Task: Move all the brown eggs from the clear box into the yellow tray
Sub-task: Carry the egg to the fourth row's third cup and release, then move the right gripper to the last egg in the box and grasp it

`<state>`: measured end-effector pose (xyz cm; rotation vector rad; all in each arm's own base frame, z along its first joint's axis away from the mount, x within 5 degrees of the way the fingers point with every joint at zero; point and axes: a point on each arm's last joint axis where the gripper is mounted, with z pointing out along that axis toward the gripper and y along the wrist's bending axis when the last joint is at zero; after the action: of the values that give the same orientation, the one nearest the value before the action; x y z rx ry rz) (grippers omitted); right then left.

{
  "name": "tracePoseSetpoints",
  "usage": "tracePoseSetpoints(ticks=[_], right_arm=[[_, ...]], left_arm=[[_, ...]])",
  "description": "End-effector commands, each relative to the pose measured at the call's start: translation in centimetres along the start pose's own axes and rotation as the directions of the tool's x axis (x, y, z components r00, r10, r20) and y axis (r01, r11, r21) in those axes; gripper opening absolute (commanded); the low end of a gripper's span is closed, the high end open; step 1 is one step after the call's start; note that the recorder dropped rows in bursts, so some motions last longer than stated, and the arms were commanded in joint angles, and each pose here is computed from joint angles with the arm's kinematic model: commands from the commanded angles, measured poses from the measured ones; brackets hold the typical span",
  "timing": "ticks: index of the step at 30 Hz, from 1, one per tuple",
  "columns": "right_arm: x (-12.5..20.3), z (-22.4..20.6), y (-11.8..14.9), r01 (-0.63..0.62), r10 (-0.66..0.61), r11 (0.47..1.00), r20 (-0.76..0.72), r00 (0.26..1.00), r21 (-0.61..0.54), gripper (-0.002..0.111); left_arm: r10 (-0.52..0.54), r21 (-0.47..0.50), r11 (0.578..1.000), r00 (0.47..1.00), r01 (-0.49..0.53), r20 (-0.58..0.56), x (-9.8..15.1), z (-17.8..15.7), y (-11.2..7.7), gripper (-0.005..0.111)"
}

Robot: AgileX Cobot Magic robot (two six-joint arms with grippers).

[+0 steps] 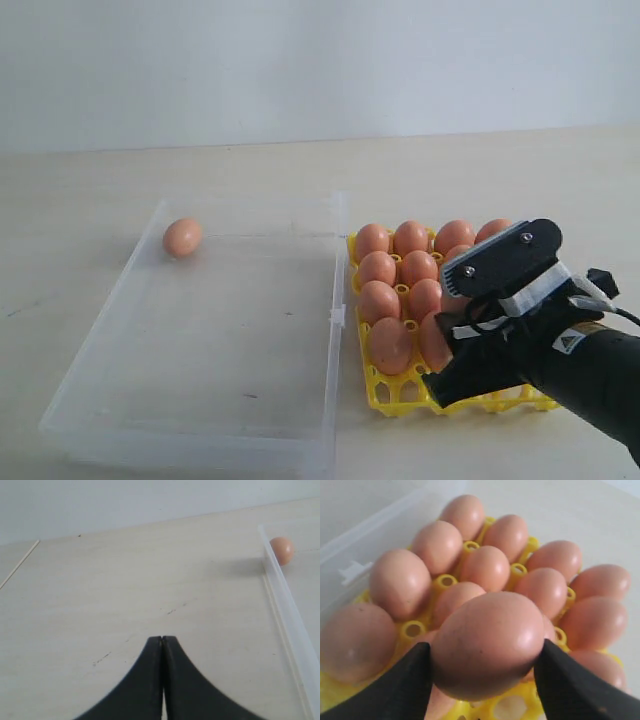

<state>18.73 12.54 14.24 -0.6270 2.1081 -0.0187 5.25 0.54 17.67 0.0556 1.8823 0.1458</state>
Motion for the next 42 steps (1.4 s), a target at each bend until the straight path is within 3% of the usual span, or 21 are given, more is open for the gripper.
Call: tracePoseSetpoints(ticks=[1,7,19,24,27,29,31,33,36,38,42], right_arm=[[0.8,-0.3,-1.1,-0.020,0.021,0.995,-0.012,1.000,0.096,0.000],[1.0,-0.3,-2.1,-0.046,0.052,0.984,-0.028,0.998,0.172,0.000],[1.0,1.0,-1.6,0.012,0.000,0.987,-0.075,0.997,0.162,0.000],[1.0,1.4,-2.0,0.038,-0.012,0.975,-0.118,0.993,0.218,0.002],[1.1,1.4,-1.9,0.031,-0.004,0.978,-0.129,0.992,0.208,0.017],[1.1,1.4,-1.9,0.029,-0.002,0.978,-0.130,0.991,0.207,0.043],[1.1,1.4,-1.9,0.044,-0.016,0.977,-0.137,0.990,0.207,0.062],[1.0,1.2,-2.1,0.066,-0.036,0.973,-0.136,0.990,0.220,0.067],[-0.4,-0.3,-3.0,0.047,-0.028,0.967,-0.079,0.996,0.252,0.066],[-1.5,-1.9,-3.8,0.020,-0.016,0.958,-0.014,1.000,0.285,0.056],[-3.8,-4.1,-4.4,-0.038,0.008,0.964,0.114,0.993,0.263,0.014]], left_arm=[[-0.006,0.005,1.000,1.000,0.006,0.019,-0.2,-0.1,0.0,0.000],[-0.006,0.005,1.000,1.000,0.006,0.019,-0.2,-0.1,0.0,0.000],[-0.006,0.005,1.000,1.000,0.006,0.019,-0.2,-0.1,0.0,0.000],[-0.006,0.005,1.000,1.000,0.006,0.019,-0.2,-0.1,0.0,0.000],[-0.006,0.005,1.000,1.000,0.006,0.019,-0.2,-0.1,0.0,0.000],[-0.006,0.005,1.000,1.000,0.006,0.019,-0.2,-0.1,0.0,0.000],[-0.006,0.005,1.000,1.000,0.006,0.019,-0.2,-0.1,0.0,0.000],[-0.006,0.005,1.000,1.000,0.006,0.019,-0.2,-0.1,0.0,0.000],[-0.006,0.005,1.000,1.000,0.006,0.019,-0.2,-0.1,0.0,0.000],[-0.006,0.005,1.000,1.000,0.006,0.019,-0.2,-0.1,0.0,0.000],[-0.006,0.005,1.000,1.000,0.006,0.019,-0.2,-0.1,0.0,0.000]])
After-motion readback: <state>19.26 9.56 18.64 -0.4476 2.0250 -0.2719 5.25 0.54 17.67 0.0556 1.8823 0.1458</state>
